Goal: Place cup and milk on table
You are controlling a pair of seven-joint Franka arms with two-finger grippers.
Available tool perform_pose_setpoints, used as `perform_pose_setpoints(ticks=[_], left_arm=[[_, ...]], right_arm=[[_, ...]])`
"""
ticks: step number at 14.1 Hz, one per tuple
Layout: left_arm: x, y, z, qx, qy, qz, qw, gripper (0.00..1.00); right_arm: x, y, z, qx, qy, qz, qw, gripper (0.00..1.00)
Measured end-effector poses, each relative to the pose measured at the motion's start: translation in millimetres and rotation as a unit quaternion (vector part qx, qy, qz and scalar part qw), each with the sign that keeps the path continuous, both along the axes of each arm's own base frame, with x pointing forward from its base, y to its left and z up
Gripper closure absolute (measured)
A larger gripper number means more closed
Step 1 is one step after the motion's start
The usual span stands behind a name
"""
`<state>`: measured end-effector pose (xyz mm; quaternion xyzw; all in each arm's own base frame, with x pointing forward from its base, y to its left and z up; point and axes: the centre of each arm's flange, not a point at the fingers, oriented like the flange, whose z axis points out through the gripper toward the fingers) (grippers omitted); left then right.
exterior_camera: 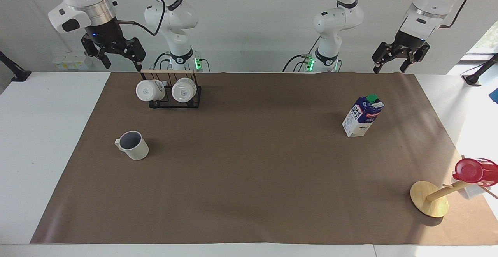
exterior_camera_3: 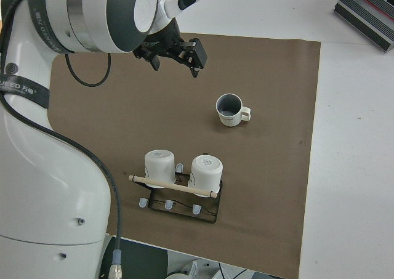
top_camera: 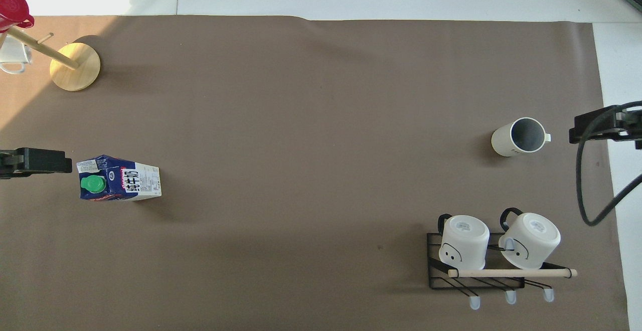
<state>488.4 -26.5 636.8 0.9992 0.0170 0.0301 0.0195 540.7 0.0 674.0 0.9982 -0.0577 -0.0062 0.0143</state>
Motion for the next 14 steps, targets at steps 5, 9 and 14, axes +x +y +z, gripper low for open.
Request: perform_pose_setpoints(ticks=[5, 9, 14], left_arm=[[0, 0, 0, 0.0, 0.0, 0.0, 1.0, 0.0], [0, -1, 0, 0.0, 0.001, -0.001, 1.0, 0.0], [0, -1, 0, 0.0, 0.001, -0.001, 1.0, 0.0]], right_arm=[[0.6, -1, 0, 0.001, -0.003, -0.001, 1.0, 0.0], [6.0, -2, 3, 0.0, -0.025, -0.001, 1.0, 0.0], [11.3, 0, 6, 0.0, -0.045, 0.001, 0.999, 0.0]])
